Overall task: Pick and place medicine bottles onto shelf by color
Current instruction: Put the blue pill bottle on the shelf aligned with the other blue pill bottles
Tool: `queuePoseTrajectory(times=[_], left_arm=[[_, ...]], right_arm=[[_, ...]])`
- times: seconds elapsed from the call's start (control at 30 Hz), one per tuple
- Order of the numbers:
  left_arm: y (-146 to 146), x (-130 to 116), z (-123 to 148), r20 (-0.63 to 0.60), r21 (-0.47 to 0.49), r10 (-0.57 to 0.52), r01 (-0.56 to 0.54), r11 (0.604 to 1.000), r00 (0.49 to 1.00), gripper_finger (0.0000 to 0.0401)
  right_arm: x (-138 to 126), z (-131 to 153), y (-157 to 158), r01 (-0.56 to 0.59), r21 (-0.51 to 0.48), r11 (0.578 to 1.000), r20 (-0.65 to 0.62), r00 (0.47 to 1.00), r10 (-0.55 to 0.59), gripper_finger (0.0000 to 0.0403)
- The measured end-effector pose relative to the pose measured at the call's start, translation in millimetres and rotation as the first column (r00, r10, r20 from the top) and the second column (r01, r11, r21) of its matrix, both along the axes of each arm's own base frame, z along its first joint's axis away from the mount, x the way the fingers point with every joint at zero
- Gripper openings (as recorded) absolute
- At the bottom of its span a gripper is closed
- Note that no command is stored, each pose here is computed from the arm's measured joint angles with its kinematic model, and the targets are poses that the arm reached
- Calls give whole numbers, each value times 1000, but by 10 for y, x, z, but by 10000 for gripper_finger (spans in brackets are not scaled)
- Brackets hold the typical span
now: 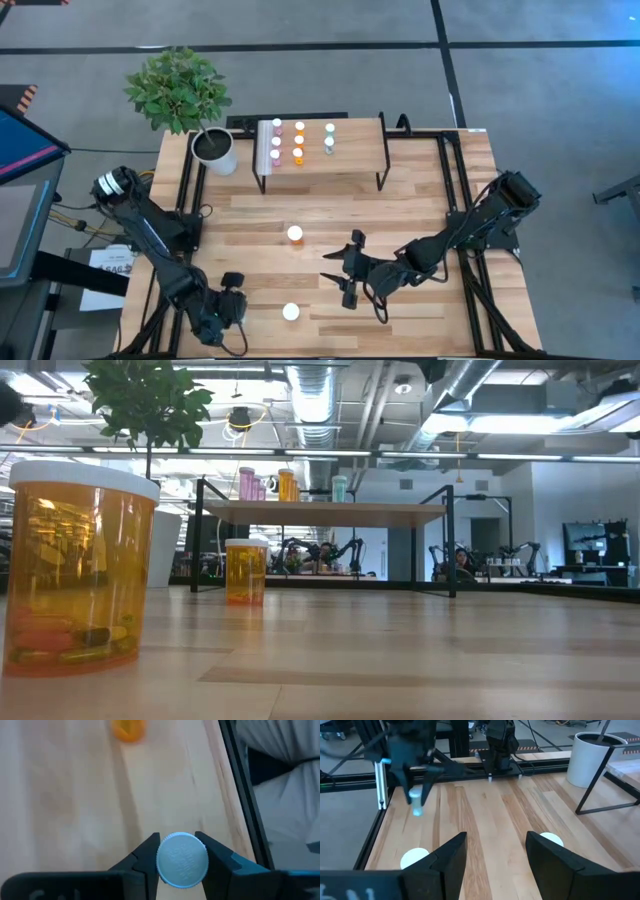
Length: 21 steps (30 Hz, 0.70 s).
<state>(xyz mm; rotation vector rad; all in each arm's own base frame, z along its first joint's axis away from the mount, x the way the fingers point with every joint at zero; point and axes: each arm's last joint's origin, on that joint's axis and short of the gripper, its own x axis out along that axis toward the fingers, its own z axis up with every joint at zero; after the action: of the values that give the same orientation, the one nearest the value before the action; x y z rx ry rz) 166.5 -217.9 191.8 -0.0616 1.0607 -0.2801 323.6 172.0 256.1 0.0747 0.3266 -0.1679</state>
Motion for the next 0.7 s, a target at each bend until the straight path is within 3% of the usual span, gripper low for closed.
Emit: queuePoseTrajectory(times=[0.13, 0.37, 0.7], left_arm=[[196, 24, 282, 96, 10, 14, -15, 1000, 995, 94], [698, 104, 729, 272, -6, 56, -56, 998, 961, 93], [1184, 347, 915, 366, -37, 79, -70, 997, 927, 94]], right_arm=[[-8, 18, 32, -13, 4, 1000, 18, 1000, 13, 222], [69, 48, -5, -194, 61, 979, 122, 975, 185, 222], [223, -310, -627, -153, 156, 976, 235, 965, 113, 222]])
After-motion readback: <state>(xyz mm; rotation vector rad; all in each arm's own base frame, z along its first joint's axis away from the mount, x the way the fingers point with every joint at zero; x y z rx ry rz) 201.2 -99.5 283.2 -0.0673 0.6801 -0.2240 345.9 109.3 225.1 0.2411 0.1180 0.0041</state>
